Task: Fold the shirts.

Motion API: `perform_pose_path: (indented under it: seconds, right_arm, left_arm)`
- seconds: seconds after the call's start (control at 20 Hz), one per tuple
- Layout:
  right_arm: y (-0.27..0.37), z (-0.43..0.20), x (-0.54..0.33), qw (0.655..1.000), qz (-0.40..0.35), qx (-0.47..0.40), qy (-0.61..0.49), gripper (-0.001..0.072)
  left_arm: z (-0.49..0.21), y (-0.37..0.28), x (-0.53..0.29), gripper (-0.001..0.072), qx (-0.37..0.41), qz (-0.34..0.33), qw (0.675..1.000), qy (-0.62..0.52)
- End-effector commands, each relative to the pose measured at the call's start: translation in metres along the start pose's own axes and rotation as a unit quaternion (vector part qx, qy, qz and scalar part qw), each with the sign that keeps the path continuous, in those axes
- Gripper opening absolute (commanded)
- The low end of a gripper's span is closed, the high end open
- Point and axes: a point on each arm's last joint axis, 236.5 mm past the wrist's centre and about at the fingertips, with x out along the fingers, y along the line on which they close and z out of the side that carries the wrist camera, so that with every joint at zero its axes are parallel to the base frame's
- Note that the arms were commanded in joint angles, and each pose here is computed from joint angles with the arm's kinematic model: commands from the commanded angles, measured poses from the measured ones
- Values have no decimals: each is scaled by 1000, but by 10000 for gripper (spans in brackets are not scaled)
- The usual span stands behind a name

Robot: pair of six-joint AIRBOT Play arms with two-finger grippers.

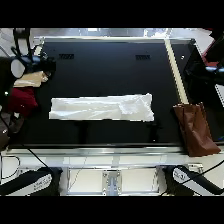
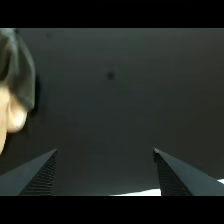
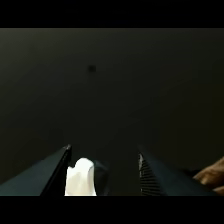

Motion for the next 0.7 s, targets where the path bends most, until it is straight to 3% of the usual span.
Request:
perform_pose_path:
  seconds: [0.0, 0.05, 0.1, 0.15, 0.2, 0.25, 0.3, 0.35, 0.45, 0.65]
  right_arm:
    - [-62, -28, 26, 981, -31, 191, -21, 481]
    - [-72, -57, 43, 973, -35, 226, 14, 432]
    - [-76, -85, 59, 967, -35, 244, 60, 245]
    - [-68, -114, 70, 967, -11, 221, 126, 143]
    - [-45, -144, 76, 960, 54, 178, 209, 153]
    - [-16, -168, 71, 937, 138, 145, 285, 304]
    - [1, -185, 62, 909, 193, 130, 346, 523]
    - [3, -197, 58, 884, 210, 128, 396, 619]
    - [-1, -206, 65, 866, 215, 125, 433, 621]
    - [-9, -189, 111, 914, 187, 87, 348, 624]
  left_arm:
    - [53, -47, -17, 683, 50, -38, 997, -41]
    - [60, -60, -12, 684, 62, -47, 996, -43]
    - [63, -74, -5, 683, 70, -57, 995, -41]
    - [63, -86, 2, 683, 77, -65, 994, -36]
    - [58, -98, 12, 683, 89, -72, 993, -28]
    - [51, -106, 20, 683, 99, -76, 992, -18]
    - [43, -113, 29, 683, 104, -81, 991, -5]
    - [36, -118, 37, 683, 107, -83, 991, 5]
    - [26, -120, 46, 683, 109, -83, 990, 23]
    - [14, -120, 51, 683, 105, -83, 990, 46]
